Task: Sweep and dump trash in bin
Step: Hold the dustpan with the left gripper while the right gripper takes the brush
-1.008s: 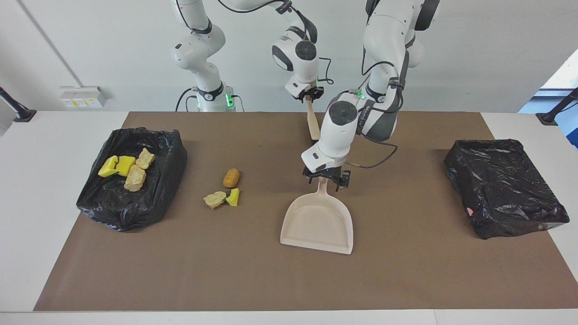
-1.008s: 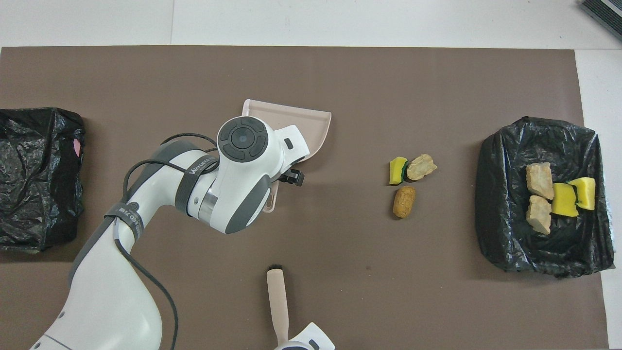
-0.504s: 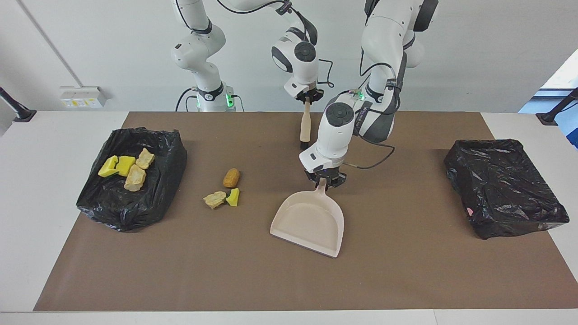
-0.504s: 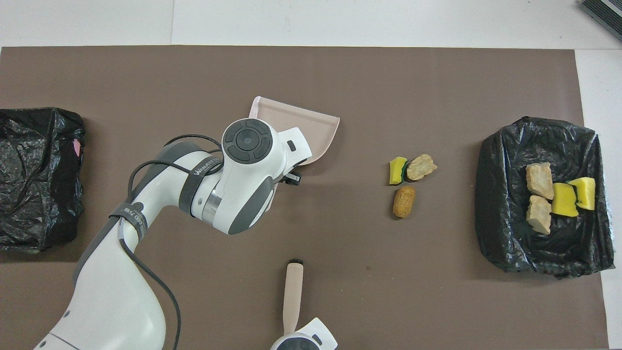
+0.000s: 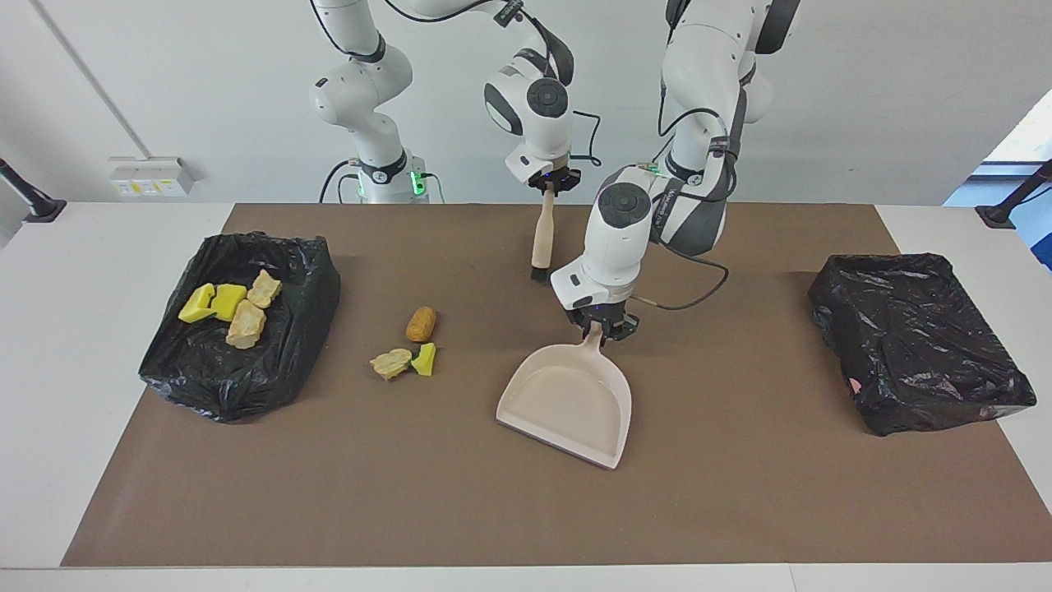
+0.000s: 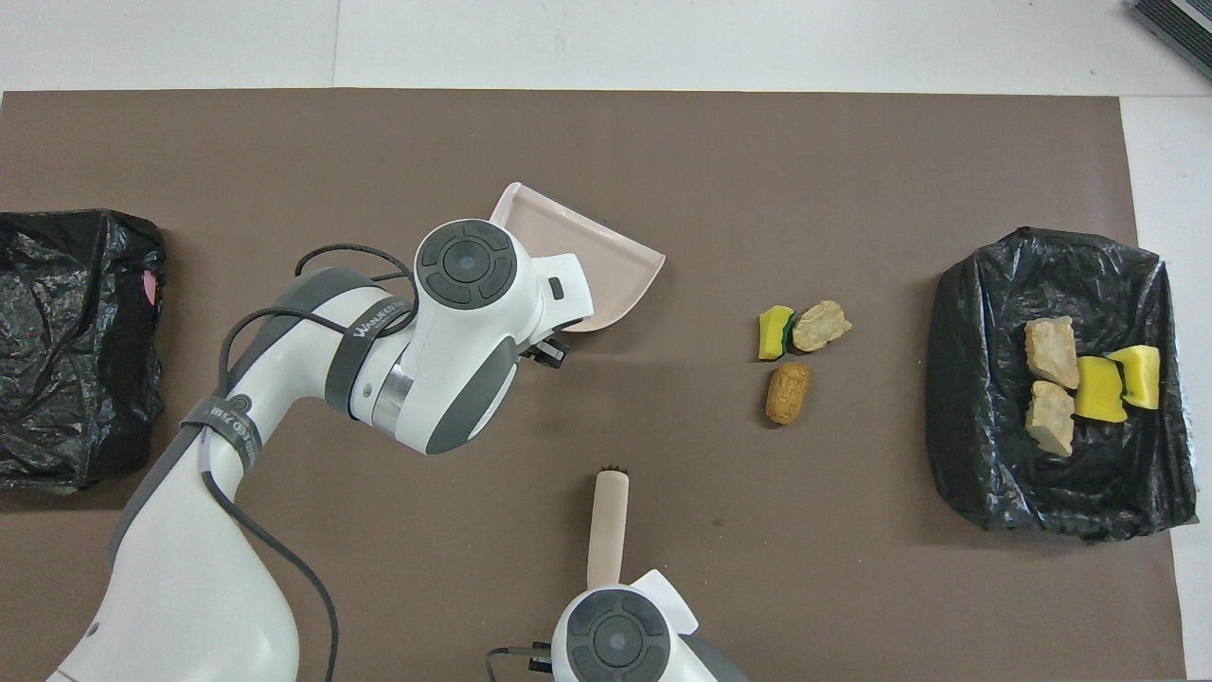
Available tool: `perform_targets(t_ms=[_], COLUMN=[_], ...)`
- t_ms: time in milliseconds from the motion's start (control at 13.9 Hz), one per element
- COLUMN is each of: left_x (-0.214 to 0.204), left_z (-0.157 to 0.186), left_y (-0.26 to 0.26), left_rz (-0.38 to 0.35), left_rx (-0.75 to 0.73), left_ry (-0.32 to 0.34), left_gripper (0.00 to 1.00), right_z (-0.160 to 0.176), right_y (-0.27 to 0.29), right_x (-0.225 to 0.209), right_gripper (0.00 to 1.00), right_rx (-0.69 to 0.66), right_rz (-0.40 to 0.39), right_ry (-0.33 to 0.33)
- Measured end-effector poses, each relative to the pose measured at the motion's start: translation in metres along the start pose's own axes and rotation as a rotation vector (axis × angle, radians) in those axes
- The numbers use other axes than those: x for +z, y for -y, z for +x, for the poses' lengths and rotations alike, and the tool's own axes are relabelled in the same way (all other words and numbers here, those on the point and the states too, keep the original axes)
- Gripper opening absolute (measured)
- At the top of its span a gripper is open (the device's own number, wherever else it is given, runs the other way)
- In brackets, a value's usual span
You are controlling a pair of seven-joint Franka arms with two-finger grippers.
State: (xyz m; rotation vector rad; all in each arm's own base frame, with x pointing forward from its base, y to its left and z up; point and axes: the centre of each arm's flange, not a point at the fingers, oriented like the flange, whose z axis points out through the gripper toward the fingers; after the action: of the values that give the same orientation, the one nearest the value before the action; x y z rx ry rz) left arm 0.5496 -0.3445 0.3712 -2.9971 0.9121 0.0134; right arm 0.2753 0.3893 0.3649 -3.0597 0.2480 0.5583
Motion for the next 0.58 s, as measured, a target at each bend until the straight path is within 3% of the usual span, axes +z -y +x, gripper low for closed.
perform_targets(t_ms=[288,576], left_x=[-0.019,-0.019], left_z=[-0.012,-0.014], left_y=[0.018,0.019], left_rz=[0.049,0.057], left_rx=[0.163,0.327], left_ry=[0.043,0.068], left_gripper=[0.33,0.33], right_z=[0.038,0.090], right_y=[-0.062,-0.113], right_x=[-0.057,-0.092], right_gripper=[0.27,0.27], right_rx=[-0.035,-0.155], right_rz=[-0.060,-0.244], right_ry=[-0.004,-0.060])
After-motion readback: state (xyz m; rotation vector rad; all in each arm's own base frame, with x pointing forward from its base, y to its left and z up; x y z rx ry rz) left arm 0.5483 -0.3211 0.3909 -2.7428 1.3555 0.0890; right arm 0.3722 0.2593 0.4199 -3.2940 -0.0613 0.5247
